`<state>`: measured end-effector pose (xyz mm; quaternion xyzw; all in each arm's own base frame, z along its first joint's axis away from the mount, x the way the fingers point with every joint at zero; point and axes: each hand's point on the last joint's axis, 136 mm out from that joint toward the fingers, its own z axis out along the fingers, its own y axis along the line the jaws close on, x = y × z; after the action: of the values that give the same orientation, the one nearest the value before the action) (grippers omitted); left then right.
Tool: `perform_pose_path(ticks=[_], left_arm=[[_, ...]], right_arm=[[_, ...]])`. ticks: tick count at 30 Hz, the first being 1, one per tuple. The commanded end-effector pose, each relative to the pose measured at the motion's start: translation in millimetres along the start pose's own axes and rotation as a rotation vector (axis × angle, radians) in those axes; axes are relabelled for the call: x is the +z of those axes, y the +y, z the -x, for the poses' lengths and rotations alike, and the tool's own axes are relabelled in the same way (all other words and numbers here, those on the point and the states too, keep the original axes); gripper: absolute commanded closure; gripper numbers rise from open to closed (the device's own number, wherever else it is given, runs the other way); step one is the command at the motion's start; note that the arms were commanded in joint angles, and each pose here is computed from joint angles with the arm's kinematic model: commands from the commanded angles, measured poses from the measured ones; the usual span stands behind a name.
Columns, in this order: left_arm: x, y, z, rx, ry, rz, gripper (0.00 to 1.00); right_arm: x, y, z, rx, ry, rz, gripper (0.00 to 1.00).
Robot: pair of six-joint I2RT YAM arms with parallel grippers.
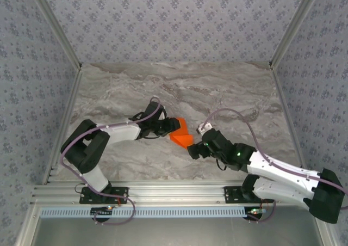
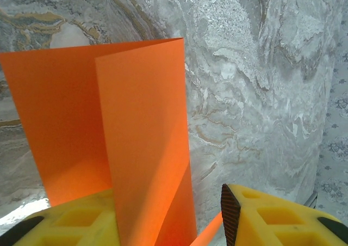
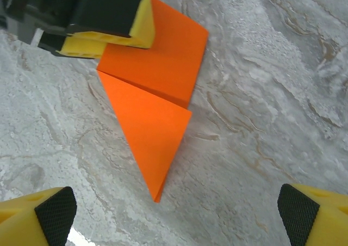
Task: Fold a paper plane with a square sheet of paper (fold left side to right side)
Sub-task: Fourth fold the wing at the center of the table.
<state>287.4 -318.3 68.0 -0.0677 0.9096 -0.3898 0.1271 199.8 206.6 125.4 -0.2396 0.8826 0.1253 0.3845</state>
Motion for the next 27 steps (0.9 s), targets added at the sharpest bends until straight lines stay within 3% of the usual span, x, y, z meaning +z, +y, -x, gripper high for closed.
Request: perform_pose_path(ticks=[1, 14, 27], left_arm=[[-1, -14, 3, -0.01, 0.018, -0.03, 0.54], [-5, -18, 7, -0.029, 0.006, -0.022, 0.54], [-11, -23, 10, -0.026, -0.004, -0.02, 0.54]], right_arm=[[2, 5, 7, -0.052, -0.071, 0.005, 0.0], [20, 16, -10, -0.165, -0.165, 0.05, 0.0], [72, 36, -5, -0.278, -0.096, -0.011, 0.09]])
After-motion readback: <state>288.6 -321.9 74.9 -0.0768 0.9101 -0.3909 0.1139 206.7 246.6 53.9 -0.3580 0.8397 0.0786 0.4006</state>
